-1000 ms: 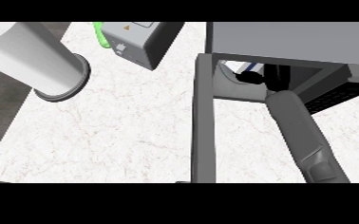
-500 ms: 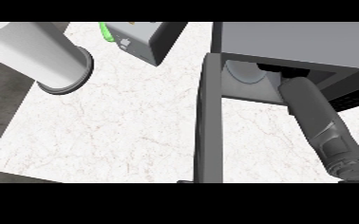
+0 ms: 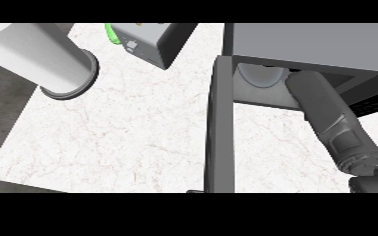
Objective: Pick up the milk, place it into the microwave and close the microwave
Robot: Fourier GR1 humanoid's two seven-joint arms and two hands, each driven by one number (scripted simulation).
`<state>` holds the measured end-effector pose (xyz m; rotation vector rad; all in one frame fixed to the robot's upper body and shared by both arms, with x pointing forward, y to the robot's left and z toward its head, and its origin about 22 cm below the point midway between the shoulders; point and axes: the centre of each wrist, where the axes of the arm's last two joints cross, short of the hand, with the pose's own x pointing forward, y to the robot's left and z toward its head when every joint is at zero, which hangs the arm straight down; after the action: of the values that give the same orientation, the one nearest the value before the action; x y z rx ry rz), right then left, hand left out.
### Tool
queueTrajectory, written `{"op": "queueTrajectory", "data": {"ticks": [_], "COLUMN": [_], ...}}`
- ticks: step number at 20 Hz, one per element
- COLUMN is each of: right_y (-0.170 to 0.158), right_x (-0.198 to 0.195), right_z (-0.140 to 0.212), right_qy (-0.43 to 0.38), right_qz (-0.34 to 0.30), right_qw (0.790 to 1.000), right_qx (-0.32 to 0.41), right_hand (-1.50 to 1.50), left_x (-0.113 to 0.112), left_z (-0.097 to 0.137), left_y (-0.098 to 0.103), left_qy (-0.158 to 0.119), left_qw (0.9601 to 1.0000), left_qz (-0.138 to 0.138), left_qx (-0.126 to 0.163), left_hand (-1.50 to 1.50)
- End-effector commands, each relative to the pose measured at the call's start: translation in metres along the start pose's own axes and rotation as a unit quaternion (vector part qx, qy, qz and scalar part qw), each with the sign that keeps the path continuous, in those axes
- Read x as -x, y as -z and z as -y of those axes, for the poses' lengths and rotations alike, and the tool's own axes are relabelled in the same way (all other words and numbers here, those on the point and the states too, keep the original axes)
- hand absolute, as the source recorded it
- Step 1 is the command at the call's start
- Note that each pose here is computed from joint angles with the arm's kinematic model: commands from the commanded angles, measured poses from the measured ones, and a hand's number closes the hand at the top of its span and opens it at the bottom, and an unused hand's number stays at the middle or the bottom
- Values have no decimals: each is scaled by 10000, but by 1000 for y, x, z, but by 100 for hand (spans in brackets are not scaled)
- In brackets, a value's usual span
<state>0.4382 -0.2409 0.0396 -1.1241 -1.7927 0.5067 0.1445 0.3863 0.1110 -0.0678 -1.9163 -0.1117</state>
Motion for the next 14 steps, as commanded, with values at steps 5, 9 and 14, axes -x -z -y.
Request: {"op": "queueTrajectory", "data": {"ticks": [5, 9, 14], "right_y": [0, 5, -24], "right_x": [-14, -19, -2], "right_z": [-10, -9, -23], "right_qy": [891, 1490, 2470], "right_qz": [188, 173, -52], "right_qw": [9949, 9873, 9666], "right_qx": [-440, -524, -679], "right_hand": [-150, -150, -150], "left_x": [10, 13, 22], "left_z": [8, 15, 19], "left_y": [4, 16, 13], "left_qy": [-169, -268, -413], "left_qw": [9987, 9972, 9950], "left_qz": [-12, -16, -5], "left_qx": [484, 701, 912], "left_hand": [-150, -150, -150]}}
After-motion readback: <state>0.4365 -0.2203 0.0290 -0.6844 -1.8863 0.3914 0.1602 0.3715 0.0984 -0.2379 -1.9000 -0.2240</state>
